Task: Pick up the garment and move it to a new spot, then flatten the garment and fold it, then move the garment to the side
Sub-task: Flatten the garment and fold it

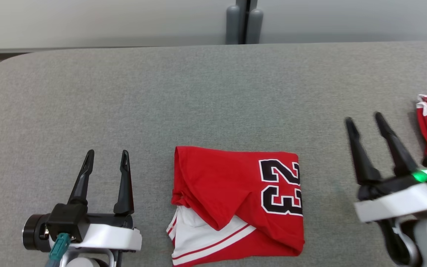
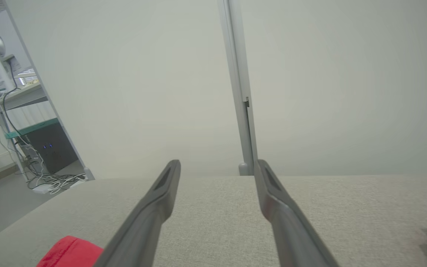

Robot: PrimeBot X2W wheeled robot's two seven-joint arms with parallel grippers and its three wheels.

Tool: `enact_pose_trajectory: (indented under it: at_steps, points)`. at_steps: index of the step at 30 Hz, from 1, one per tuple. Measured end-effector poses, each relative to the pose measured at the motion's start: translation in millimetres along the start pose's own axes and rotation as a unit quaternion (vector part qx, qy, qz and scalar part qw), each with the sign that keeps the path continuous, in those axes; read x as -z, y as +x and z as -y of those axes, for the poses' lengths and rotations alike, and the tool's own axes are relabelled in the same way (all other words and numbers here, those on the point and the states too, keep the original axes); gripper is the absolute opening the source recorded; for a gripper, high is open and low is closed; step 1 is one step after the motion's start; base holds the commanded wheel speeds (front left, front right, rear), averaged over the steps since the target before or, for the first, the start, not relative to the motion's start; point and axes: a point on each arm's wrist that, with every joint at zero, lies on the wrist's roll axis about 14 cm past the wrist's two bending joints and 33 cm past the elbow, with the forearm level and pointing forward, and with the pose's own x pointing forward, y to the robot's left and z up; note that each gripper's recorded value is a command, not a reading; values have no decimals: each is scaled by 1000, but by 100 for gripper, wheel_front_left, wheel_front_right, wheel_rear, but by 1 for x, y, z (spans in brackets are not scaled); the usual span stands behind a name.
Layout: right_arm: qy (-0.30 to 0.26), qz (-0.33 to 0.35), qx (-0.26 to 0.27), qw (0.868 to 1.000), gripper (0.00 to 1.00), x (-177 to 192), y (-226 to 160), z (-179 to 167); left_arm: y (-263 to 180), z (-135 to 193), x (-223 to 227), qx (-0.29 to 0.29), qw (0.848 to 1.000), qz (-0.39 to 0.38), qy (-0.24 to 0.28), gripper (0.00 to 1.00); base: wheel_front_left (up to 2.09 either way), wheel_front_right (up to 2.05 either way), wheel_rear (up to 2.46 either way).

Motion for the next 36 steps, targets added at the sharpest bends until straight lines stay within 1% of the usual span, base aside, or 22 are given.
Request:
enact_pose_trajectory:
  at_steps: [3,5,8,11,15,23,33,36]
  points:
    - [-27,-10,53,998,100,-4,-28,34,-2,3,-1,6,1000,1,0,100,0,0,0]
    - [-42,-20,78,996,100,-5,-47,49,-4,6,-2,12,1000,-1,1,100,0,0,0]
    - [-53,-28,108,992,100,-9,-70,63,-5,10,-3,19,1000,-1,-1,100,0,0,0]
    - [-53,-32,120,991,100,-11,-83,65,-5,13,-5,26,1000,2,-1,100,0,0,0]
    - [-53,-34,123,990,100,-13,-89,63,-5,13,-6,27,1000,2,0,100,0,0,0]
    - [-54,-36,120,991,100,-15,-88,60,-10,10,-3,20,1000,-7,0,100,0,0,0]
    - [-53,-45,120,990,100,-10,-85,63,-11,9,-1,16,1000,-11,-2,100,0,0,0]
    - [-59,-55,112,990,100,-5,-80,62,-10,11,0,17,1000,-13,-2,100,0,0,0]
